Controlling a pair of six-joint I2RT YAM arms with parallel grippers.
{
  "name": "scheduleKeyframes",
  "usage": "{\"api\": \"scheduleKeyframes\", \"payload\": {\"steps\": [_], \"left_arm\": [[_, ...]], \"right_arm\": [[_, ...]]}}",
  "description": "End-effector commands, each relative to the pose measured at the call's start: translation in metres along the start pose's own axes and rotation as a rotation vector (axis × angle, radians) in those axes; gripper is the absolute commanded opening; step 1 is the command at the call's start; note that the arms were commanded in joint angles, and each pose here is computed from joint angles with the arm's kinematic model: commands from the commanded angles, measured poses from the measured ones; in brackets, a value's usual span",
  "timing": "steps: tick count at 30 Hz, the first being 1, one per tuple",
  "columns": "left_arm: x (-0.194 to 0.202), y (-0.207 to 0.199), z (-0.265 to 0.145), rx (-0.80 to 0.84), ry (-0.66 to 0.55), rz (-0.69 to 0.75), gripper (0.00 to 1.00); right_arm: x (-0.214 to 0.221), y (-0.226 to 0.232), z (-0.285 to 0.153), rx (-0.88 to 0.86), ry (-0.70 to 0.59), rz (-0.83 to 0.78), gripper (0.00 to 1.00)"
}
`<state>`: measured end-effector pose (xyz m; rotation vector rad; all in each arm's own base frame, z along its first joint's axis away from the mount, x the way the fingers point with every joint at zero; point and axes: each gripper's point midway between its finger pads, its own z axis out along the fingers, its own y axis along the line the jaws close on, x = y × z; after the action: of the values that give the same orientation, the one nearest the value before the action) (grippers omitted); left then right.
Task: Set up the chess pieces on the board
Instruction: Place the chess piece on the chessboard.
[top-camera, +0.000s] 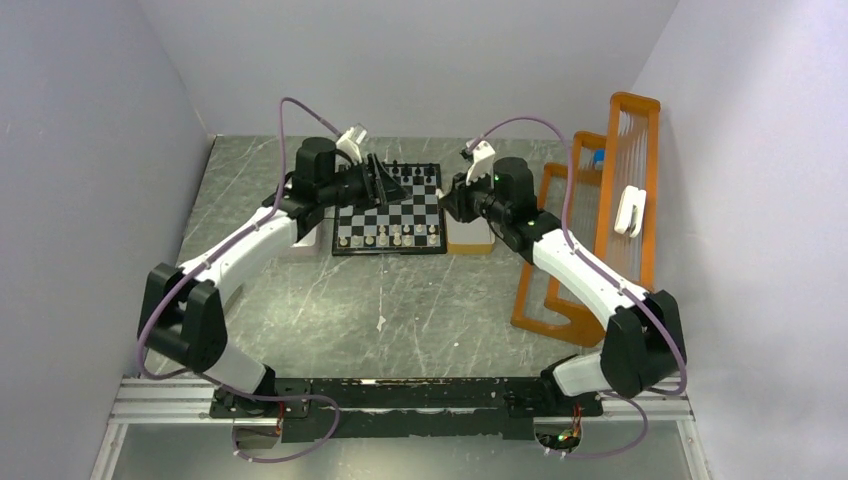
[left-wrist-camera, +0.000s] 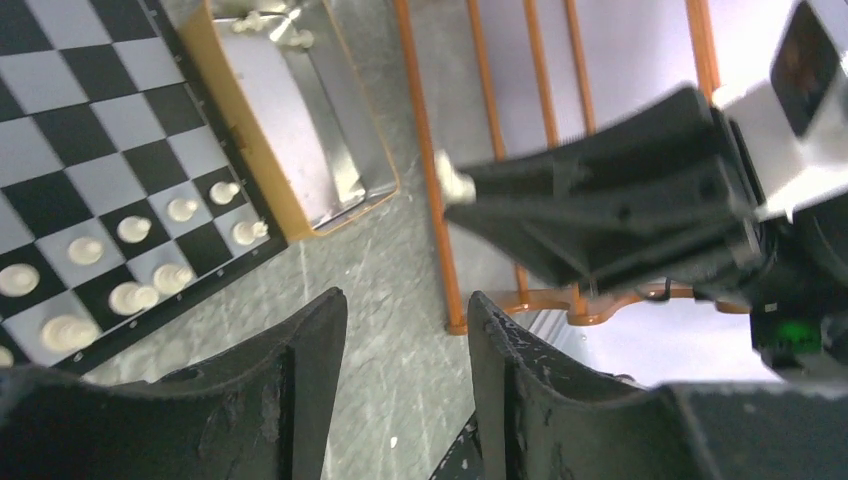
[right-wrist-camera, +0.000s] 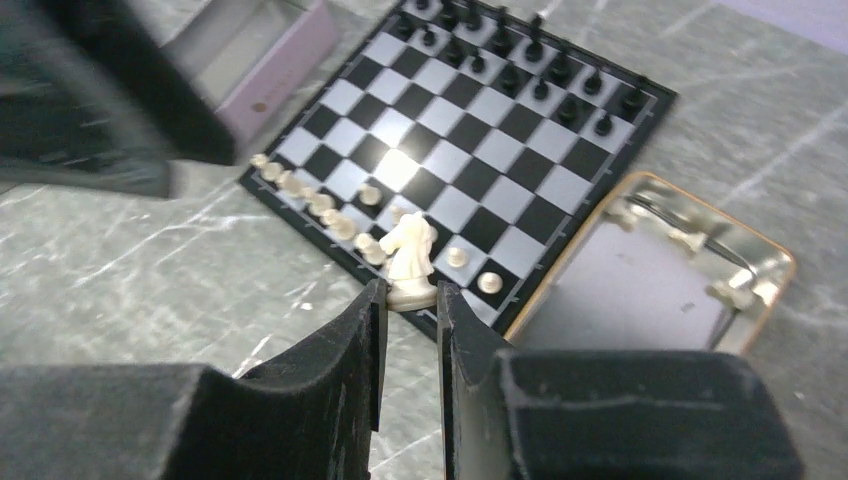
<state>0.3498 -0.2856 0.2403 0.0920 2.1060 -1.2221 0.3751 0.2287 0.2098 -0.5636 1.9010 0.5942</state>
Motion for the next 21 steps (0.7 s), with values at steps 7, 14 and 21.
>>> {"api": "scheduleKeyframes", "payload": {"steps": [7, 14, 21], "left_arm": [[-0.006, -0.046, 0.033, 0.229, 0.093, -0.116, 0.55], [0.007, -0.05, 0.042, 0.281, 0.103, -0.181, 0.5], [0.025, -0.052, 0.045, 0.315, 0.144, -0.218, 0.4]], "right_arm": [[-0.018, 0.054, -0.021, -0.13, -0.071, -0.035, 0.25], [-0.018, 0.059, -0.025, -0.129, -0.073, -0.046, 0.25], [-0.015, 0.055, -0.023, -0.108, -0.072, -0.035, 0.25]]}}
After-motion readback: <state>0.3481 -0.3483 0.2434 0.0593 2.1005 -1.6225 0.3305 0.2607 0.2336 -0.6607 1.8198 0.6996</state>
